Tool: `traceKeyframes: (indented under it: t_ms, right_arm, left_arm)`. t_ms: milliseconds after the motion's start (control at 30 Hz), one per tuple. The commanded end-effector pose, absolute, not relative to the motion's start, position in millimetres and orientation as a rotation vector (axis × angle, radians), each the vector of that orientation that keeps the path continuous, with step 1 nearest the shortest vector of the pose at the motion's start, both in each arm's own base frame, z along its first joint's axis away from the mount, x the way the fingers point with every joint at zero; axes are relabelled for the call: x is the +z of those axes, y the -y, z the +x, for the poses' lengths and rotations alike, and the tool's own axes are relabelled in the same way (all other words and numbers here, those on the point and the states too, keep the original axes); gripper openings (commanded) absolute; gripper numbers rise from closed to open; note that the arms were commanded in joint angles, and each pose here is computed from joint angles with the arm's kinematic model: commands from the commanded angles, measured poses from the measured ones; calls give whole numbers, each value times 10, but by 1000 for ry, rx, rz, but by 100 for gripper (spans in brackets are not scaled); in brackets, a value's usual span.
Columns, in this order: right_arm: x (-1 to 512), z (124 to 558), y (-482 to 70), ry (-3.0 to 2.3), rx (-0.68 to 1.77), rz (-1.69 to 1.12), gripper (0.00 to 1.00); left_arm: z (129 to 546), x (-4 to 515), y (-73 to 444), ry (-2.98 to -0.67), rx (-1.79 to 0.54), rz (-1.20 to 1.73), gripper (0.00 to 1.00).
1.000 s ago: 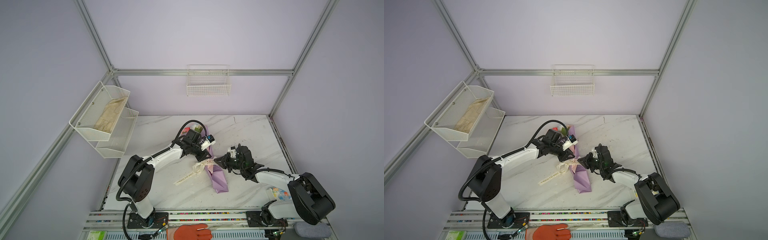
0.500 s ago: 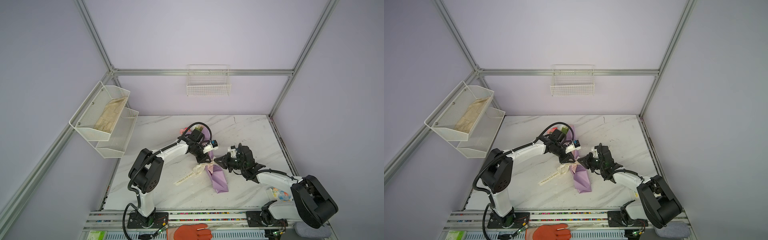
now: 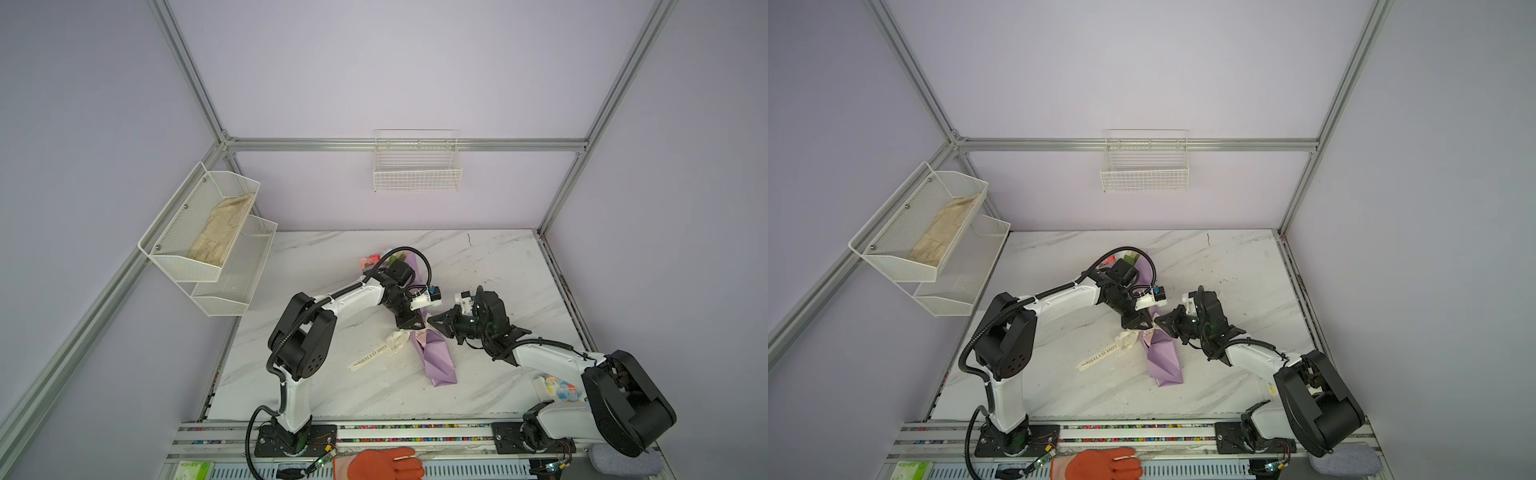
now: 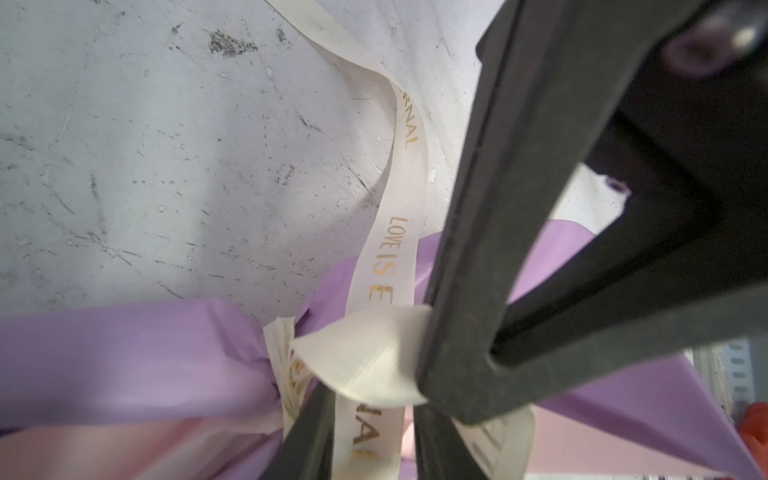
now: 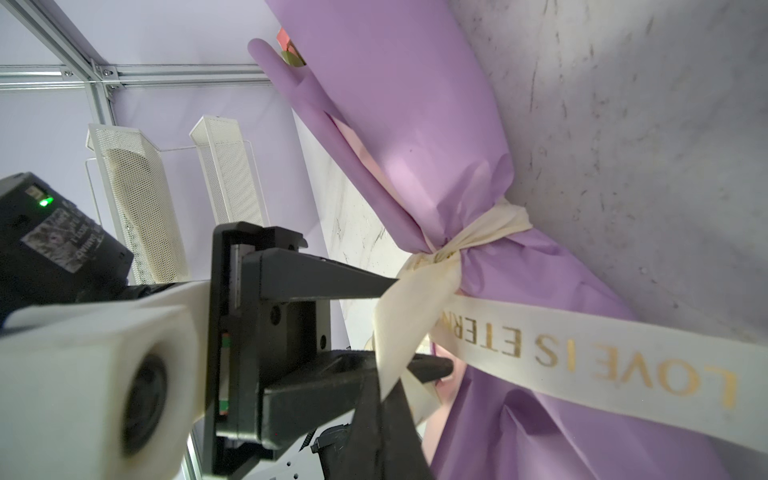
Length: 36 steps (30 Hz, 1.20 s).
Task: Tie the bouquet of fake flowers
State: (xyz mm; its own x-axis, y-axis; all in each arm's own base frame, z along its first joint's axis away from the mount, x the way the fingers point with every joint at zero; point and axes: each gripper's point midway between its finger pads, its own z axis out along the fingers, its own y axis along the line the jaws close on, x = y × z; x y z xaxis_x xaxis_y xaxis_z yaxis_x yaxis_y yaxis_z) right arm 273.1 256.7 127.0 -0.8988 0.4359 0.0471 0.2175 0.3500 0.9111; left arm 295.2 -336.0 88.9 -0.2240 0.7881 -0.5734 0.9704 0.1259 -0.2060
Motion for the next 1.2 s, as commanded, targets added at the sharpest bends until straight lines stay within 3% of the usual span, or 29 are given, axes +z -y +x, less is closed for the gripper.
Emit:
traceKeyframes:
  t_ms: [0, 400, 800, 1167]
  right_arm:
    - [1408, 2748, -2601, -2368, 1613, 563, 0]
    - [1341, 2737, -2577, -2378, 1598, 585, 0]
    - [1243, 2713, -2522, -2388, 1570, 613, 0]
    - [1056, 2739, -2457, -2420, 1510, 641, 0]
  left_arm:
    - [3044, 1090, 3489, -1997, -741, 1755, 32]
    - [3052, 935, 3469, -2023, -636, 1819, 28]
    - [3062, 1080, 3480, -1984, -588, 1807, 9]
    - [2985, 1240, 3419, -1978, -600, 1746, 8]
